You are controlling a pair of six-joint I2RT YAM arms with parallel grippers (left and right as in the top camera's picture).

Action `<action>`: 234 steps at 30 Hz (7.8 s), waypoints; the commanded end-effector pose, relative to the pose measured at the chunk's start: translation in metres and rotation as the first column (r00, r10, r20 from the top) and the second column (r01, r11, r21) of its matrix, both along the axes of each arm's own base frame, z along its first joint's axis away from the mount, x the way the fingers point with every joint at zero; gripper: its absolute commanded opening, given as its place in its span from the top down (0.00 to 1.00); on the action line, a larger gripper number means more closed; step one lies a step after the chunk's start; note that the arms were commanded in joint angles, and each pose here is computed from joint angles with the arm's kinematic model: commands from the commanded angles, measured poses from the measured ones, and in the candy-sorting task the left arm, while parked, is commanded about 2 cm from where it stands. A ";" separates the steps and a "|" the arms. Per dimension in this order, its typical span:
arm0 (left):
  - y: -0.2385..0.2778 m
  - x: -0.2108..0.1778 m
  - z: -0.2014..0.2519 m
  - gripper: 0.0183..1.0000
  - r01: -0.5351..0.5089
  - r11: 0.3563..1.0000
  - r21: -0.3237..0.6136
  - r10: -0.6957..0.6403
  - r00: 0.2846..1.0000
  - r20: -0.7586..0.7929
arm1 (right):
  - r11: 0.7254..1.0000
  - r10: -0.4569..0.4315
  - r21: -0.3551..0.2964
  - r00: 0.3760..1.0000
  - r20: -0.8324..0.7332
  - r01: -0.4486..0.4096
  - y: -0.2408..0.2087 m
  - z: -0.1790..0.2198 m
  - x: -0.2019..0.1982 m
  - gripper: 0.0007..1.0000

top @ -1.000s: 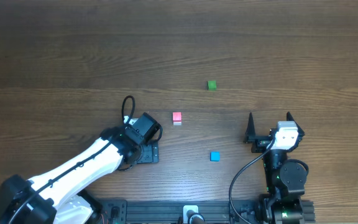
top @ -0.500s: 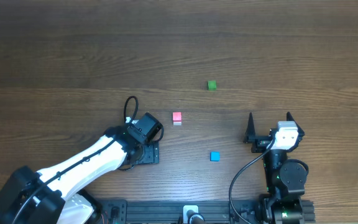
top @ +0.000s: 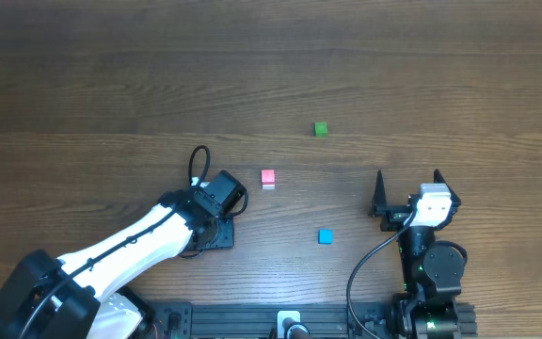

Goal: Stack Cubes

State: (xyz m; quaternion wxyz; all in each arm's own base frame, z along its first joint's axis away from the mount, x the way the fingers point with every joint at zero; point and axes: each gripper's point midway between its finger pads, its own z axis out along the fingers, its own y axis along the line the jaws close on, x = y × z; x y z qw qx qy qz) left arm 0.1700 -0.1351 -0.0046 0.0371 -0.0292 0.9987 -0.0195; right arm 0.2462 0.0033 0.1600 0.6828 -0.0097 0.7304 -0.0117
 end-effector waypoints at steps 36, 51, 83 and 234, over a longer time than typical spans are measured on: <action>-0.102 0.123 0.107 0.96 0.020 0.999 -0.048 -0.015 0.994 0.112 | 1.000 0.004 0.003 1.000 -0.004 -0.004 0.000 -0.003 0.000 0.01; -0.115 0.118 0.074 0.96 0.023 1.000 -0.016 -0.022 0.998 0.056 | 1.000 0.004 0.003 1.000 -0.004 -0.004 0.000 -0.003 0.000 0.01; -0.118 0.119 0.061 0.96 0.005 1.000 -0.005 -0.004 0.999 0.039 | 1.000 0.004 0.003 1.000 -0.004 -0.004 0.000 -0.003 0.000 0.01; -0.119 0.123 0.057 0.95 -0.003 1.000 0.009 0.002 0.999 0.040 | 1.000 0.004 0.003 1.000 -0.004 -0.004 0.000 -0.003 0.000 0.01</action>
